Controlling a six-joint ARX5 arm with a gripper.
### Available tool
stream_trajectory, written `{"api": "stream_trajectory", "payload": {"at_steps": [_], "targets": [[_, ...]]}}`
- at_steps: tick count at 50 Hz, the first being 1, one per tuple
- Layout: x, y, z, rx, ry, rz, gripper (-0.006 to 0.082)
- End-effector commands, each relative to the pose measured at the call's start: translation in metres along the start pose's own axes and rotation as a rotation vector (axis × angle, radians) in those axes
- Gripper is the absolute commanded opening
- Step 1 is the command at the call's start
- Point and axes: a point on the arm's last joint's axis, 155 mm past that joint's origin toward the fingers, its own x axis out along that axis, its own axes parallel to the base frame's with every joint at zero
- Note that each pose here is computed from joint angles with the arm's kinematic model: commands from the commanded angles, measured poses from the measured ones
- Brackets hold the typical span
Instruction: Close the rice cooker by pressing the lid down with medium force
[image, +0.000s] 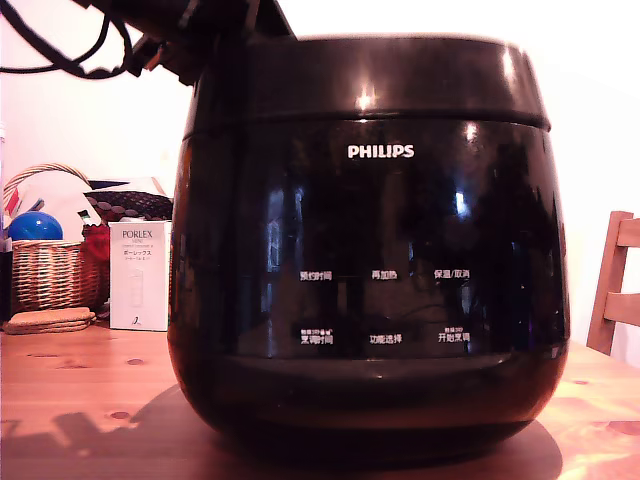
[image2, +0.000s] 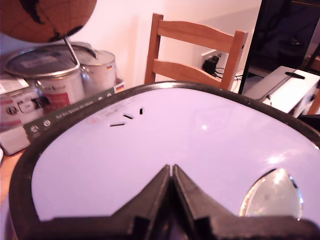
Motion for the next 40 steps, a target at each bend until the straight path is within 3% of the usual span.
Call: {"api": "stream_trajectory", "payload": {"at_steps": [1, 20, 40], "targets": [[-0.006, 0.017, -0.144, -0.01, 0.39, 0.048, -0.0021], [0.003, 0.012, -0.108, -0.04, 0.307, 0.04, -0.0021], [0.009, 0.008, -0.002, 0.011, 0.087, 0.027, -0.0021]]}}
